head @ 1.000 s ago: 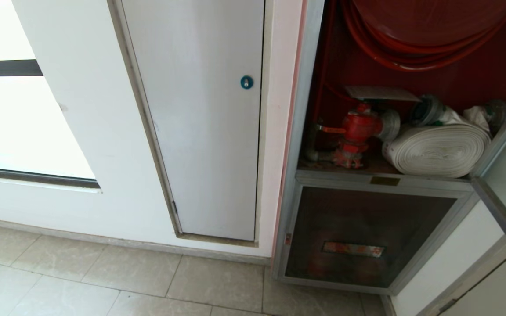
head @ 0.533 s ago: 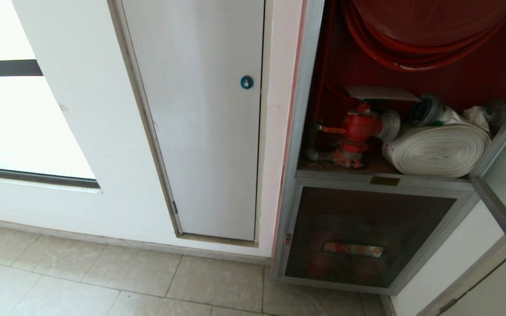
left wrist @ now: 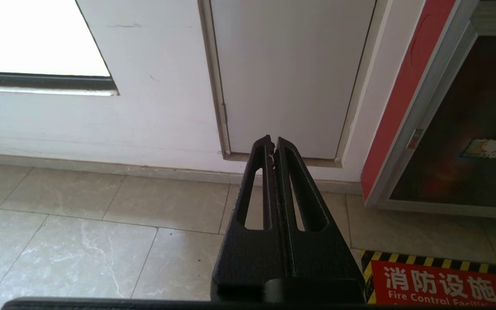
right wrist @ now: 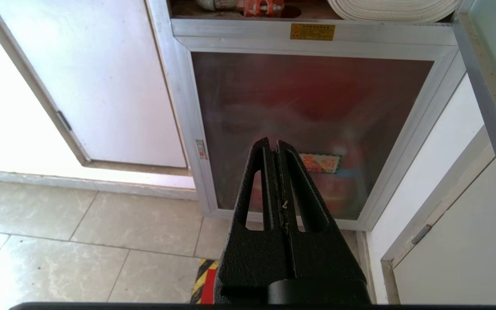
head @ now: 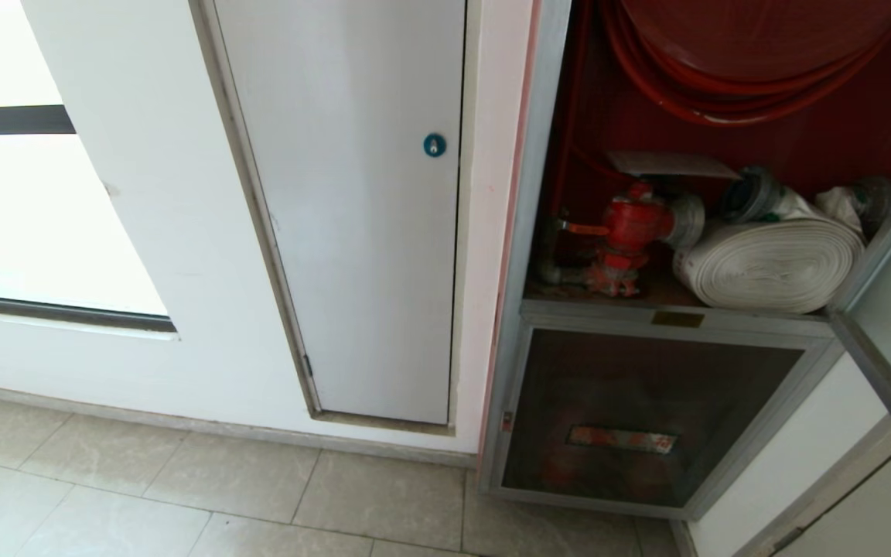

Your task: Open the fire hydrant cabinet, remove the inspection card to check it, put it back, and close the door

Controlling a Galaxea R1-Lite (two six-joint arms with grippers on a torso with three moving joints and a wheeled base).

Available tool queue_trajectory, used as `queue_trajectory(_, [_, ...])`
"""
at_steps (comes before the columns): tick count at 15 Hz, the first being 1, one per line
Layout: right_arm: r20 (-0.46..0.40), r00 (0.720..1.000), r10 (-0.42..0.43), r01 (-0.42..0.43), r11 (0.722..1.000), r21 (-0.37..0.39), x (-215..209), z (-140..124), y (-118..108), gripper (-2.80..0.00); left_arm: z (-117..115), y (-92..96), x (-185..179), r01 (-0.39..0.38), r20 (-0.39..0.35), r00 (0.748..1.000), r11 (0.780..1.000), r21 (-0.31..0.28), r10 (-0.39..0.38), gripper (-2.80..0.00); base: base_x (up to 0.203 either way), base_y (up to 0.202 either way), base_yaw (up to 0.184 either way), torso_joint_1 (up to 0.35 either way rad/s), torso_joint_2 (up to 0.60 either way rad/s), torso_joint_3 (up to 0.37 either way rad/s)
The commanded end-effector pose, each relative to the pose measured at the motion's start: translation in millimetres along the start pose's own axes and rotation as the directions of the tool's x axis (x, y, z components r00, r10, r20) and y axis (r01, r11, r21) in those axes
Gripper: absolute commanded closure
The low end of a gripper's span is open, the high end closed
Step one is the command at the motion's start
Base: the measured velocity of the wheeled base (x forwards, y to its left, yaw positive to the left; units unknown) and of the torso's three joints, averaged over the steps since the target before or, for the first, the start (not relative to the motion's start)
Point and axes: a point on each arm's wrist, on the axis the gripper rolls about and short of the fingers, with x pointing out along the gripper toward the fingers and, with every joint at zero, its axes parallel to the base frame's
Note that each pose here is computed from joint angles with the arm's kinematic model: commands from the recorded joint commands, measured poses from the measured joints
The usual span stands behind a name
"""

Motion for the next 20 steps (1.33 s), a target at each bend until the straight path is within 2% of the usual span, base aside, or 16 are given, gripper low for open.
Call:
queue_trajectory(1, [0.000,1.000,0.001,-0.001,1.000,0.000,0.0,0.1,0.0,0.00,0.0,0.0,0.1,0.000,-0.001,1.000,1.000,0.001,0.000,0.00,0.000,0.000,0.000,0.000,0.00,0.000])
queue_trajectory(6, [0.000,1.000,0.002,-0.002,1.000,0.000,0.0,0.1,0.0,0.00,0.0,0.0,0.1,0.000,-0.001,1.000,1.000,0.001,0.000,0.00,0.026,0.000,0.000,-0.001,0.00,0.000])
queue_trajectory(20, [0.000,1.000,0.002,-0.002,1.000,0.000,0.0,0.0,0.0,0.00,0.0,0.0,0.1,0.000,-0.001,1.000,1.000,-0.001,0.000,0.00,0.196,0.000,0.000,0.005,0.00,0.003])
